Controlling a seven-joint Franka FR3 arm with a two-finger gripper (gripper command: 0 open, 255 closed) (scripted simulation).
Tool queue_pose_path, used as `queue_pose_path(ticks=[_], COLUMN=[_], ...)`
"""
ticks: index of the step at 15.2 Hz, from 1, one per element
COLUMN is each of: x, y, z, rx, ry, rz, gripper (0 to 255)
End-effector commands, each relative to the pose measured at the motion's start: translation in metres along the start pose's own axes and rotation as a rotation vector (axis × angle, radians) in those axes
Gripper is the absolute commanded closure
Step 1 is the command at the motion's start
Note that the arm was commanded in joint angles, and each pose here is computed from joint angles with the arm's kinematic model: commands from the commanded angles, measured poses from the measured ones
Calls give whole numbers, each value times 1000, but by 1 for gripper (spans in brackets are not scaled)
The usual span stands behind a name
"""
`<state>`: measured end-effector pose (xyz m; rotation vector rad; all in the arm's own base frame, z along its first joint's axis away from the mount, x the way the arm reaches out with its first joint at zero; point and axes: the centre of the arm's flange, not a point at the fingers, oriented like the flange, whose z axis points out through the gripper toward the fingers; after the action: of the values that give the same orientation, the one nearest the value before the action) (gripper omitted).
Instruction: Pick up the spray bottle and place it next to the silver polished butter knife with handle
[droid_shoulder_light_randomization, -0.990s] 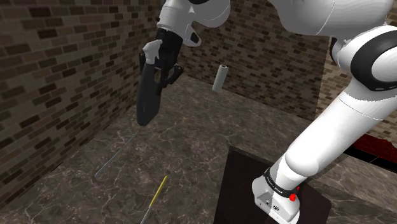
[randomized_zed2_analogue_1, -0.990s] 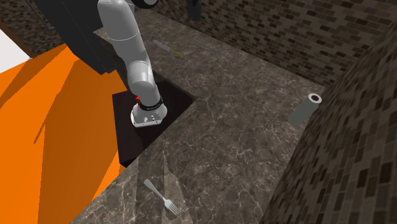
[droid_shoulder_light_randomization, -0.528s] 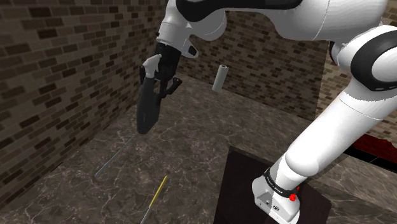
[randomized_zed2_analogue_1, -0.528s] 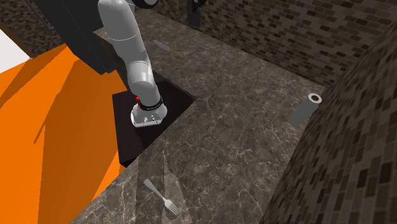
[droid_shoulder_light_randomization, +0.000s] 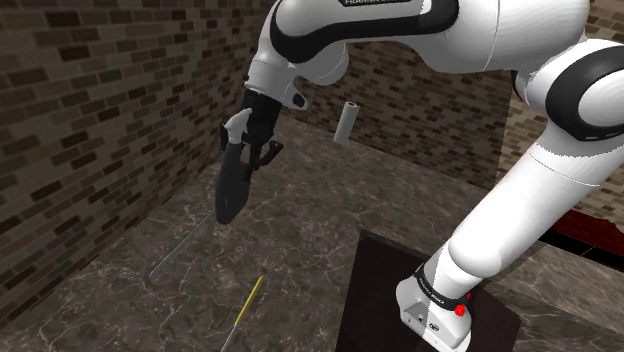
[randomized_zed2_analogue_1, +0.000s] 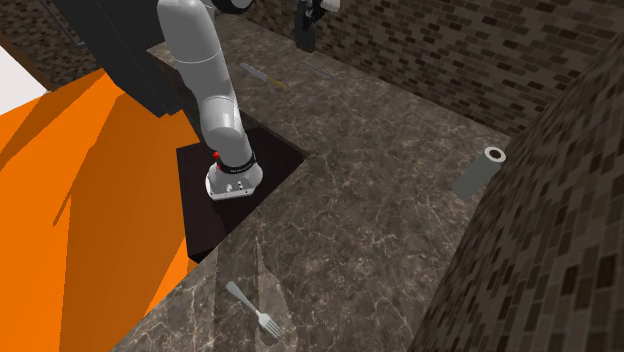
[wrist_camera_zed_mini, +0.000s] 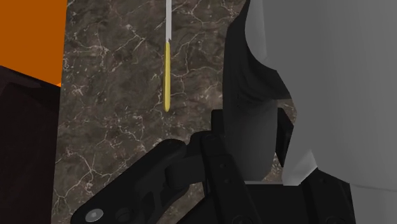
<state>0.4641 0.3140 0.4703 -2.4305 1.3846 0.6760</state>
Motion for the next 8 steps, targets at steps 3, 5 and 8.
queue_pose_path(ticks=[3, 5, 8], x=[10, 16, 24], y=[-1, -1, -1], z=[18, 27, 41], rx=[1, 1, 1], ry=[0, 0, 0], rz=[0, 0, 0], gripper=[255, 255, 255])
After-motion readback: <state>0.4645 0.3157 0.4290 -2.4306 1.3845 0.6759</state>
